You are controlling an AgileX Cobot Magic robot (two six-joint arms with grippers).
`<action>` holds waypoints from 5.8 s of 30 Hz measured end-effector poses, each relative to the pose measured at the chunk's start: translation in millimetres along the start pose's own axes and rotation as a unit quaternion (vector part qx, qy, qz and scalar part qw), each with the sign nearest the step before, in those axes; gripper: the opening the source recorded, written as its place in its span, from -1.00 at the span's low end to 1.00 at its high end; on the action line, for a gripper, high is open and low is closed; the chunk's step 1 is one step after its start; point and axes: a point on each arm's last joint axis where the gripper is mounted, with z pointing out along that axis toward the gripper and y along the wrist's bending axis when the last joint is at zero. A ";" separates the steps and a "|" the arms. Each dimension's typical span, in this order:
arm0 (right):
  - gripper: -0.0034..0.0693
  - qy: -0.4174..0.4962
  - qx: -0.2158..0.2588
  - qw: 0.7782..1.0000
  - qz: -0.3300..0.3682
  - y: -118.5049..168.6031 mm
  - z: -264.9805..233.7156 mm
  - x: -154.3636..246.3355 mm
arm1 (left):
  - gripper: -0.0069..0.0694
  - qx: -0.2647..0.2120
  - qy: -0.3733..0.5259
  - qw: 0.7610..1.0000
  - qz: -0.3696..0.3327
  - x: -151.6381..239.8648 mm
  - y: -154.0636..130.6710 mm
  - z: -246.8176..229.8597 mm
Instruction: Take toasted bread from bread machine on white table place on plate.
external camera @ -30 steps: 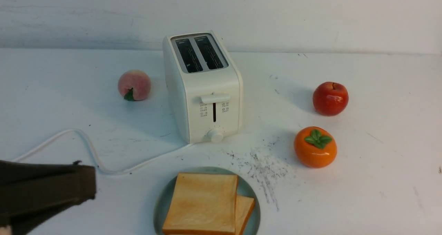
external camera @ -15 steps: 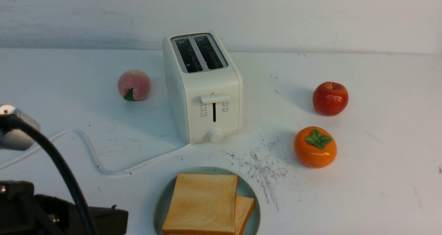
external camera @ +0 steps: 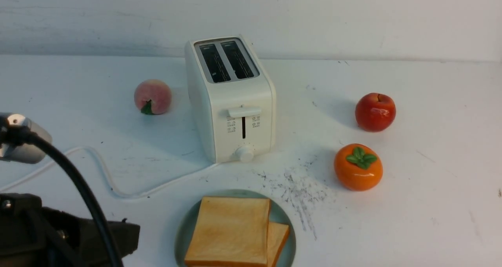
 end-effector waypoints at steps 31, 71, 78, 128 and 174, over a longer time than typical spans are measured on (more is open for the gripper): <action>-0.49 0.000 0.000 1.000 -0.001 -0.1 0.0 0.0 | -0.74 -0.031 -0.256 0.966 -0.030 86.3 86.3 23.2; -0.38 0.000 0.000 1.000 -0.001 -0.1 0.0 0.0 | -0.63 -0.203 -0.243 0.943 -0.104 149.4 125.3 19.6; -0.35 0.000 0.000 1.000 -0.001 -0.1 0.0 0.0 | -0.63 -0.203 -0.243 0.943 -0.104 149.4 125.3 19.6; -0.25 0.000 0.001 1.000 -0.001 -0.1 0.0 0.0 | -0.53 -0.203 -0.244 0.943 -0.105 149.4 125.3 19.6; -0.25 0.000 0.001 1.000 -0.001 -0.1 0.0 0.0 | -0.46 -0.203 -0.244 0.943 -0.105 149.4 125.3 19.6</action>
